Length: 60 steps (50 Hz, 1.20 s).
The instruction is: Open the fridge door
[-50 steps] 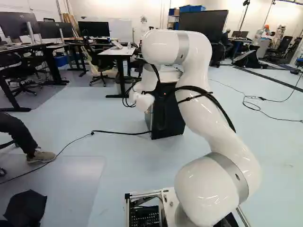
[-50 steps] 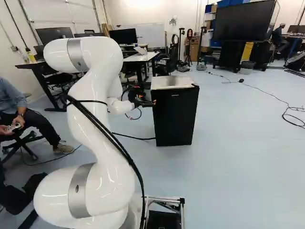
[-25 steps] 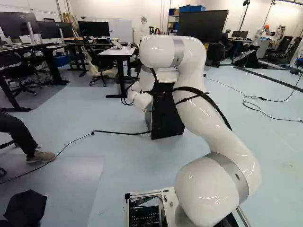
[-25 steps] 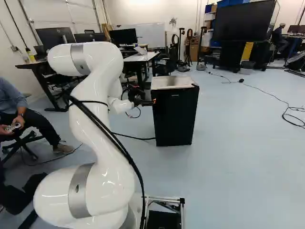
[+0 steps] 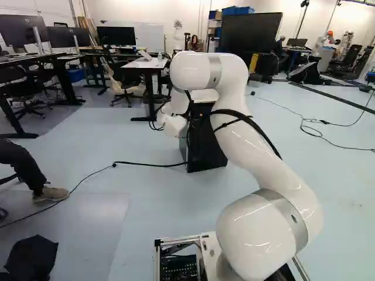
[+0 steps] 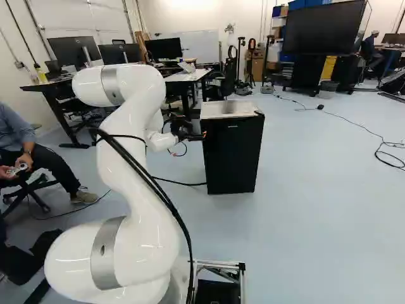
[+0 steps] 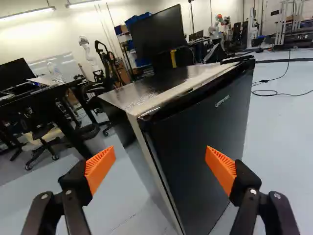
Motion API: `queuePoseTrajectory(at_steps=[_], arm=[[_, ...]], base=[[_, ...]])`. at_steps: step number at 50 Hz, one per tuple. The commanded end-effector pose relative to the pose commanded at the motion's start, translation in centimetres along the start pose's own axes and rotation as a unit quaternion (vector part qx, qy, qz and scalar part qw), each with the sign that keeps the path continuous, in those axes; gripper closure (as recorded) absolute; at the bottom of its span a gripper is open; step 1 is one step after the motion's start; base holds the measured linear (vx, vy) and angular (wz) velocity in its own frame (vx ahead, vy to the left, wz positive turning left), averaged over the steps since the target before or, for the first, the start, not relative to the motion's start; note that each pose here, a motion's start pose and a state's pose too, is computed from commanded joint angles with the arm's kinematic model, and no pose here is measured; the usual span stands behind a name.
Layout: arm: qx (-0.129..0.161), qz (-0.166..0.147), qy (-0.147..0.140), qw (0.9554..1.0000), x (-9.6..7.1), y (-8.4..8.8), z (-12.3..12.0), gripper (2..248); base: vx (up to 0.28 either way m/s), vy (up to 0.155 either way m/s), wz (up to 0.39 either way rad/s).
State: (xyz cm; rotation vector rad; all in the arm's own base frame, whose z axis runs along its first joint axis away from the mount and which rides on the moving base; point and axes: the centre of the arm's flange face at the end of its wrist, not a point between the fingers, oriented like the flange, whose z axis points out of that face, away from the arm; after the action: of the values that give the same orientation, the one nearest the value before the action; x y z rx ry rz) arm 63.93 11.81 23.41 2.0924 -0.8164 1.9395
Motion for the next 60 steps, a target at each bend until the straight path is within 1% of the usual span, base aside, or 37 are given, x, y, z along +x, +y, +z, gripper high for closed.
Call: queuePoseTrajectory(at_steps=[23,60], arm=[[-0.004,-0.009,-0.009,0.9999,-2.8,0.4,0.8,3],[-0.004,0.003,0.004,1.0000,-3.5,-0.7,3.0,3]], base=[[0.000,0.000,0.000],[0.000,0.000,0.000]])
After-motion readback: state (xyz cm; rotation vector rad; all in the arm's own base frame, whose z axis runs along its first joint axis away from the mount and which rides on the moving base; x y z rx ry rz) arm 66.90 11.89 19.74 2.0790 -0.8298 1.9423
